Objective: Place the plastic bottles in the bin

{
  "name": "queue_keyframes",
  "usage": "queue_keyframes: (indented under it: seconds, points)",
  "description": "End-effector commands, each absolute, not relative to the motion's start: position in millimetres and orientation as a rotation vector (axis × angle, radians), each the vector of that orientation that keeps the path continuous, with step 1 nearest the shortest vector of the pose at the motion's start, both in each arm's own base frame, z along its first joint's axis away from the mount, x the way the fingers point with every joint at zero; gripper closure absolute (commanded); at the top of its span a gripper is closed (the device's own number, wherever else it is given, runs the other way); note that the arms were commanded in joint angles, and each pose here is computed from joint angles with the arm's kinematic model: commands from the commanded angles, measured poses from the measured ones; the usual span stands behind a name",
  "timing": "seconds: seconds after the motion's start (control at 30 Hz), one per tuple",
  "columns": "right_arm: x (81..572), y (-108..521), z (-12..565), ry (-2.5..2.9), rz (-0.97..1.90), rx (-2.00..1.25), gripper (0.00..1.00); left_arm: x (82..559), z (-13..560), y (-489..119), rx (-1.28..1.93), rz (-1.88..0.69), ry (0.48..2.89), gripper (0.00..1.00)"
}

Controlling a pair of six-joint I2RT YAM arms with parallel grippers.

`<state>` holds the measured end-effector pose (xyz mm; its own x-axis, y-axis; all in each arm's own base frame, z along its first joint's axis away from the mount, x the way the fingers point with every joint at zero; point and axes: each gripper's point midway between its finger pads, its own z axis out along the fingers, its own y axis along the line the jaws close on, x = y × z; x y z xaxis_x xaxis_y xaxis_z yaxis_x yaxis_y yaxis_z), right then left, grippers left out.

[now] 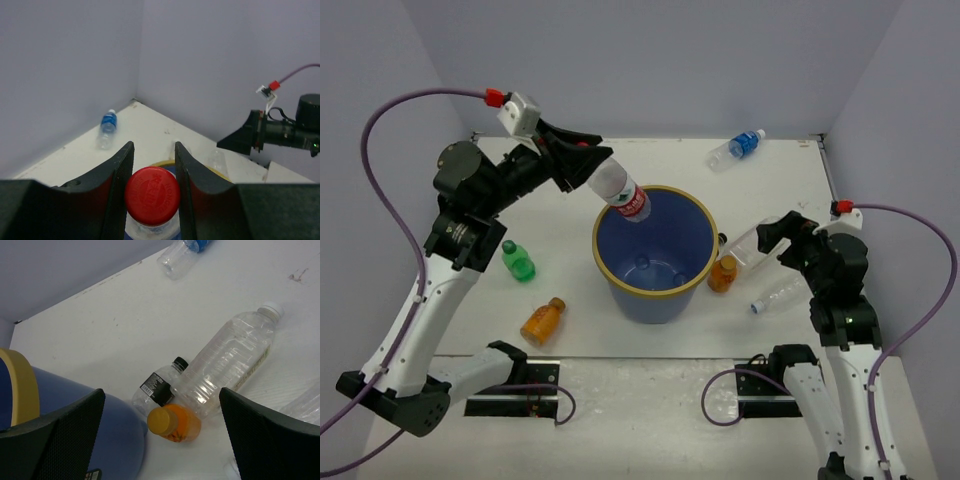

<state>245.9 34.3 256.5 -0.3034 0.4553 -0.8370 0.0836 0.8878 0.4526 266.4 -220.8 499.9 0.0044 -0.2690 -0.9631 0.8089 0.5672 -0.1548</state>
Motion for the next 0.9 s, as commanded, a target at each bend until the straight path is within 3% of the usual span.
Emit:
queue_keyframes:
  seconds: [0.0,0.1,0.23,0.27,0.33,0.37,0.43,0.73,0.87]
  points:
    - [249,43,250,1.897,0.423,0.358,0.01,253,468,-250,0.705,-1.07,1.325,1.0]
    - [250,45,245,1.922,0.435,0.354,0.01,255,449,-259,0.722,-1.087,1.342,1.0]
    - [251,53,231,1.963,0.476,0.335,0.01,247,413,-274,0.772,-1.114,1.369,0.81]
    - [251,58,229,1.972,0.5,0.319,0.01,244,408,-278,0.79,-1.119,1.369,0.71]
    - [250,62,223,1.993,0.522,0.298,0.01,241,400,-283,0.813,-1.122,1.372,0.42]
    - [250,62,219,2.003,0.521,0.301,0.01,240,398,-285,0.824,-1.125,1.375,0.15]
    - [249,62,214,2.015,0.519,0.307,0.01,239,397,-288,0.841,-1.117,1.373,0.0]
    - [247,64,203,2.033,0.531,0.306,0.01,240,409,-289,0.849,-1.079,1.353,0.0]
    - [247,71,194,2.081,0.534,0.275,0.01,263,424,-276,0.701,-0.981,1.404,0.0]
